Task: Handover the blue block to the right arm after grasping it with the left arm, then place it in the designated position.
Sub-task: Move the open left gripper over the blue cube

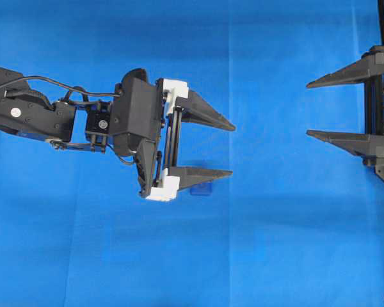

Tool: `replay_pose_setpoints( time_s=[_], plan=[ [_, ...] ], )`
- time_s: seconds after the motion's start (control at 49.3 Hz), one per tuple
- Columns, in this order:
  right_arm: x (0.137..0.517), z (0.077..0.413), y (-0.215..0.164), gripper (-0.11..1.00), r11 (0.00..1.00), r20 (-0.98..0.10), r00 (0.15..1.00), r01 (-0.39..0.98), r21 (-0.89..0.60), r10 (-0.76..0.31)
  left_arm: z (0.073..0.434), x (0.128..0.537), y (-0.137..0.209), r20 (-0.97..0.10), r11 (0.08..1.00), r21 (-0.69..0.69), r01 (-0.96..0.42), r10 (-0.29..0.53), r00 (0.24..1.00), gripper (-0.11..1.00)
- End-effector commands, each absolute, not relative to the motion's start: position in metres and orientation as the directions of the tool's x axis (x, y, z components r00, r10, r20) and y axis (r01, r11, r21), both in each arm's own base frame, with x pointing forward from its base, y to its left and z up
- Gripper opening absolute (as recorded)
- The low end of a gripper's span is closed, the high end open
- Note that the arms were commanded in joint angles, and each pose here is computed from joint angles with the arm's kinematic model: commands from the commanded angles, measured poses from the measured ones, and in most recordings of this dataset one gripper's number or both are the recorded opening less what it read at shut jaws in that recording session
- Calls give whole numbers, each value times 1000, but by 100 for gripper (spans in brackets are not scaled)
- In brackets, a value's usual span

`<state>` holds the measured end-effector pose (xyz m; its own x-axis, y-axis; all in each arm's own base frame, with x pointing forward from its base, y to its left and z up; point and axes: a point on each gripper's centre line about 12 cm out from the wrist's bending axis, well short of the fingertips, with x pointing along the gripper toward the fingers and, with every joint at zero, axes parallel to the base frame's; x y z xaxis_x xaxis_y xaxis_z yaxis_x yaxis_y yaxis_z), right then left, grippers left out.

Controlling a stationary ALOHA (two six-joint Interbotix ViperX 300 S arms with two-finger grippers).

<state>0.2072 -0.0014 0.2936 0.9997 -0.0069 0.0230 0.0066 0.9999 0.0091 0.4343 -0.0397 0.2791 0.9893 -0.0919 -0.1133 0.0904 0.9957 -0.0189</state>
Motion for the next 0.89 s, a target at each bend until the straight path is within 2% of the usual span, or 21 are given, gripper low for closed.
replay_pose_setpoints(
  time_s=[0.0, 0.304, 0.629, 0.872],
  plan=[
    [210, 304, -2, 97, 1000, 51, 999, 8, 12, -9, 293, 436, -41, -101, 995, -27, 92, -94, 990, 91],
    [211, 304, -2, 97, 1000, 49, 999, 8, 12, -9, 281, 448, -50, -351, 995, -29, 99, -103, 931, 91],
    [211, 303, -2, 97, 1000, 43, 999, 9, 14, -9, 267, 467, -52, -662, 997, -49, 65, -81, 745, 91],
    [211, 303, -2, 97, 1000, 41, 999, 9, 14, -9, 267, 472, -56, -757, 997, -44, 62, -73, 649, 91]
  ],
)
